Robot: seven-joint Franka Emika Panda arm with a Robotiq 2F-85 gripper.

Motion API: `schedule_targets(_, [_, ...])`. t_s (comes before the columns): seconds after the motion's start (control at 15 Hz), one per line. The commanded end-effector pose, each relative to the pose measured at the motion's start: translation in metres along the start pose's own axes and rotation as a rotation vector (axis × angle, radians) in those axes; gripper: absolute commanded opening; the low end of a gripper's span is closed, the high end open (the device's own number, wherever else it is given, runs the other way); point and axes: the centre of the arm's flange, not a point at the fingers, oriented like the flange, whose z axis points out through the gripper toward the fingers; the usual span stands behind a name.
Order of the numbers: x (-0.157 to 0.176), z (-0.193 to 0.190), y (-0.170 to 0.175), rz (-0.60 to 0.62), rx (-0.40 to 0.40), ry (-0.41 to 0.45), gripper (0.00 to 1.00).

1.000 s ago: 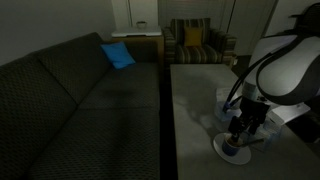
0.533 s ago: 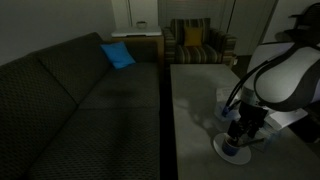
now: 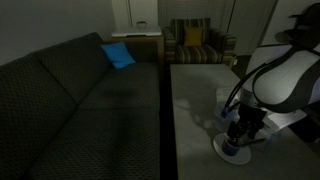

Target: Use the spoon to stir in the cup

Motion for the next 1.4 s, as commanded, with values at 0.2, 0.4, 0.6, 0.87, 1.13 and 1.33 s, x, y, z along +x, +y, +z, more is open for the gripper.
schedule_targets(0.2, [-0.005,-0.036,0.009,0.079,-0.063,-0.063,1.00])
schedule_targets(0.4, [-0.003,-0.043,0.012,0.046,-0.012,-0.120,1.00])
schedule_targets(0.6, [-0.003,-0.044,0.009,-0.025,0.086,-0.211,1.00])
schedule_targets(0.87, [-0.006,-0.046,0.011,-0.011,0.114,-0.272,1.00])
schedule_targets(1.13, [-0.006,-0.049,0.015,-0.002,0.108,-0.268,1.00])
schedule_targets(1.33, [-0.006,-0.048,0.014,-0.009,0.106,-0.268,1.00])
